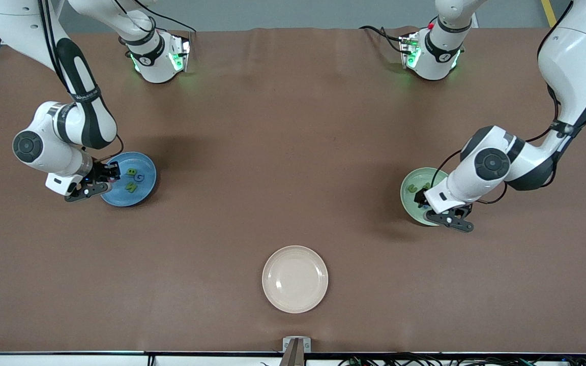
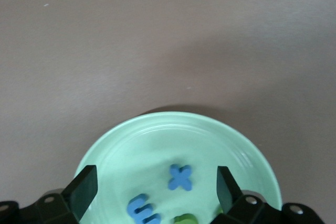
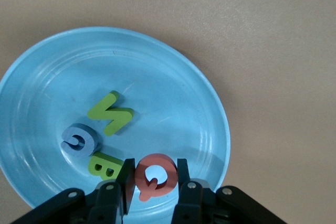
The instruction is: Sort uppercase to blue plate, lowercase to green plate
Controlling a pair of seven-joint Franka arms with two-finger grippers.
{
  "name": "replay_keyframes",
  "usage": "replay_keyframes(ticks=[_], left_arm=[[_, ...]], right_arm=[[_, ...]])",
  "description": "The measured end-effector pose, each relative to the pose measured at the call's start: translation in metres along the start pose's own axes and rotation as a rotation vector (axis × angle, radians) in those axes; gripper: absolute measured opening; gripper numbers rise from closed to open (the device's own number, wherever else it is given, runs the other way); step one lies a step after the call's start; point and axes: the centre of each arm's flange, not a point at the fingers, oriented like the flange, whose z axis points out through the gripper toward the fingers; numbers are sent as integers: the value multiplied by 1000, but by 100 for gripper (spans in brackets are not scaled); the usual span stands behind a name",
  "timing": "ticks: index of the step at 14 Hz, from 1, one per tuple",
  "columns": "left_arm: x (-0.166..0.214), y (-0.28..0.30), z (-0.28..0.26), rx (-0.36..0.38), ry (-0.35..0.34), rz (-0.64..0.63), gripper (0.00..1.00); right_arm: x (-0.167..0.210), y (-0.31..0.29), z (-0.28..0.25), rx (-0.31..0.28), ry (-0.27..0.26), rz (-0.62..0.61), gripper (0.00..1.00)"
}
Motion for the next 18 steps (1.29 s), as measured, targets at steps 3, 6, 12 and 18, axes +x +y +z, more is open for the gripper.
replay_keyframes(ticks=[3,6,12,18], left_arm=[[0,0,-5,-45,-25,-44,100],[2,6,-16,-120,-36,-98,100],[-4,-8,-63,-163,-31,-113,100],[-27,-19,-86,-147,-29,-96,100]], right_arm=[[1,-3,4,5,-5,-1,36],[4,-9,6,16,-4,0,36],[5,-13,11,20,-11,-3,41],[6,-14,11,20,-10,-3,99]])
